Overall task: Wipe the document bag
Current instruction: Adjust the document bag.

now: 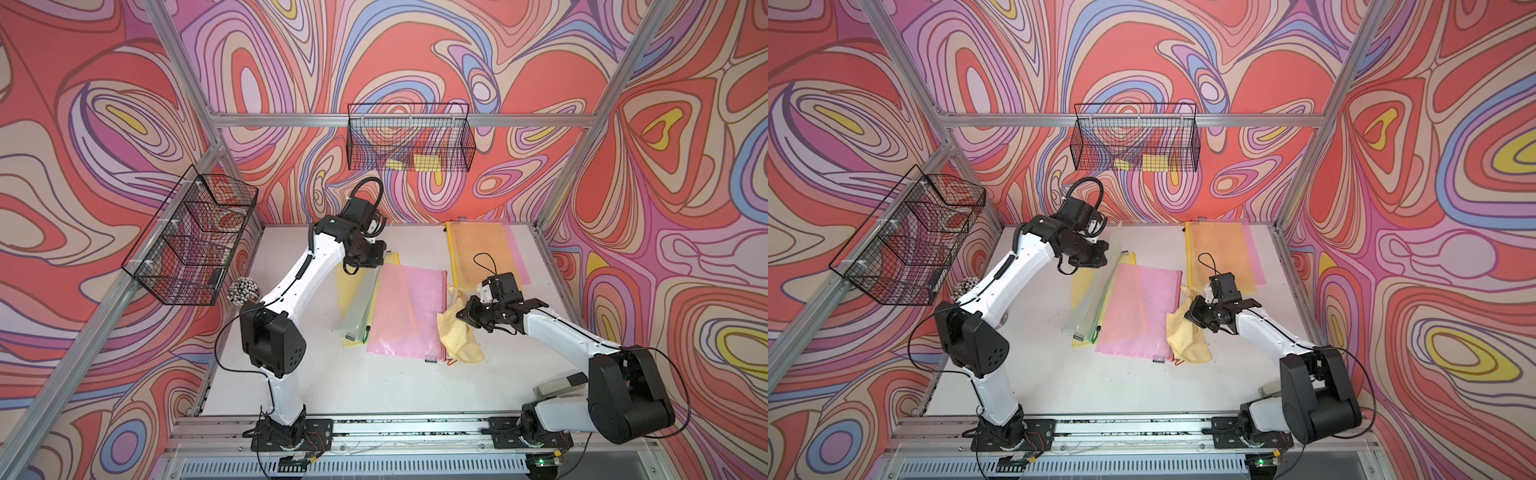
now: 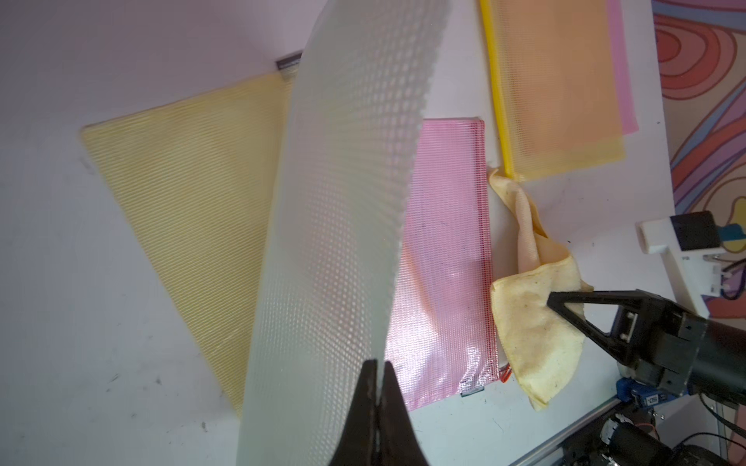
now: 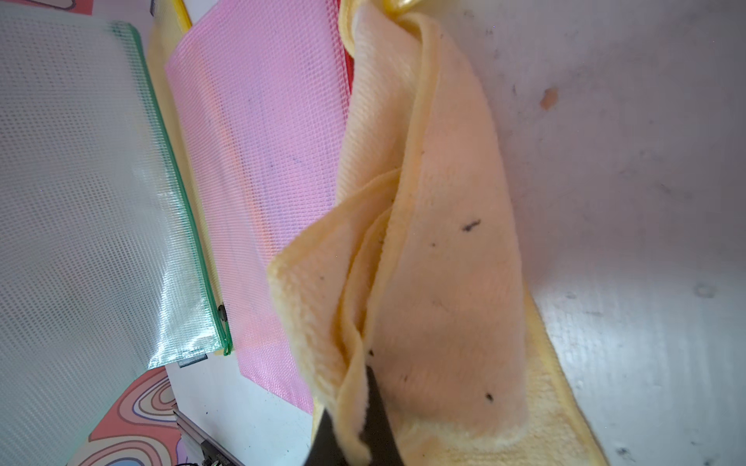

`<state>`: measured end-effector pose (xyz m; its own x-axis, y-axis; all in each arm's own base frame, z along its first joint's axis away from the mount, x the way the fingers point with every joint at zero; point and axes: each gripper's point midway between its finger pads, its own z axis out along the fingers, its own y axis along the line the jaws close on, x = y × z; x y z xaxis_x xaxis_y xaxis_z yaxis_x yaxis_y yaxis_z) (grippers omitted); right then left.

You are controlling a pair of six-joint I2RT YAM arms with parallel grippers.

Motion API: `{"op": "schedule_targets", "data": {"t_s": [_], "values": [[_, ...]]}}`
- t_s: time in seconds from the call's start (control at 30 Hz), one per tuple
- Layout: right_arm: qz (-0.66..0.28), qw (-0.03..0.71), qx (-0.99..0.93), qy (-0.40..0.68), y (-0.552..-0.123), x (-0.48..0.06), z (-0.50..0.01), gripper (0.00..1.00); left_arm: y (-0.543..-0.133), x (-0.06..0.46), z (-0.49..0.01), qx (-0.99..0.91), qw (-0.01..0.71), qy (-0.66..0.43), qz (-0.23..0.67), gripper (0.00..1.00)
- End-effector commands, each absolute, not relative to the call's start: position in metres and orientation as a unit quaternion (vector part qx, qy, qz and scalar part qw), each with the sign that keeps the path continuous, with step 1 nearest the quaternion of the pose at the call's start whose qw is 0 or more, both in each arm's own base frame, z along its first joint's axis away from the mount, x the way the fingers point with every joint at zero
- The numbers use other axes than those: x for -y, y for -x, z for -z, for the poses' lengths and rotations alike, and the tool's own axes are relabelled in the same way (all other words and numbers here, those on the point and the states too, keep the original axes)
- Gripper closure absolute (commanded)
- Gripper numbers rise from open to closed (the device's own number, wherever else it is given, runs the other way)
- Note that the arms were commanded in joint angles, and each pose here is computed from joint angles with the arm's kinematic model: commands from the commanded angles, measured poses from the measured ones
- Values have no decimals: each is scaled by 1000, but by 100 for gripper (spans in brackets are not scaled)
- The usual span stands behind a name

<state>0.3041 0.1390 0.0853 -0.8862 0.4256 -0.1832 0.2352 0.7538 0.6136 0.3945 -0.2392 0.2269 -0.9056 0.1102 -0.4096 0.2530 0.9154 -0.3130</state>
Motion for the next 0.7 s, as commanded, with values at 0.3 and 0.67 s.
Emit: {"op": "schedule_targets", "data": {"t_s": [0.3, 0.67], "values": [[-283, 167, -927, -179, -295, -129, -85, 100, -361, 368, -186, -951, 123, -139, 246, 100], [-221, 205, -933, -194, -294, -104, -115, 100, -306, 439, -160, -907, 60, -119, 400, 100]]}}
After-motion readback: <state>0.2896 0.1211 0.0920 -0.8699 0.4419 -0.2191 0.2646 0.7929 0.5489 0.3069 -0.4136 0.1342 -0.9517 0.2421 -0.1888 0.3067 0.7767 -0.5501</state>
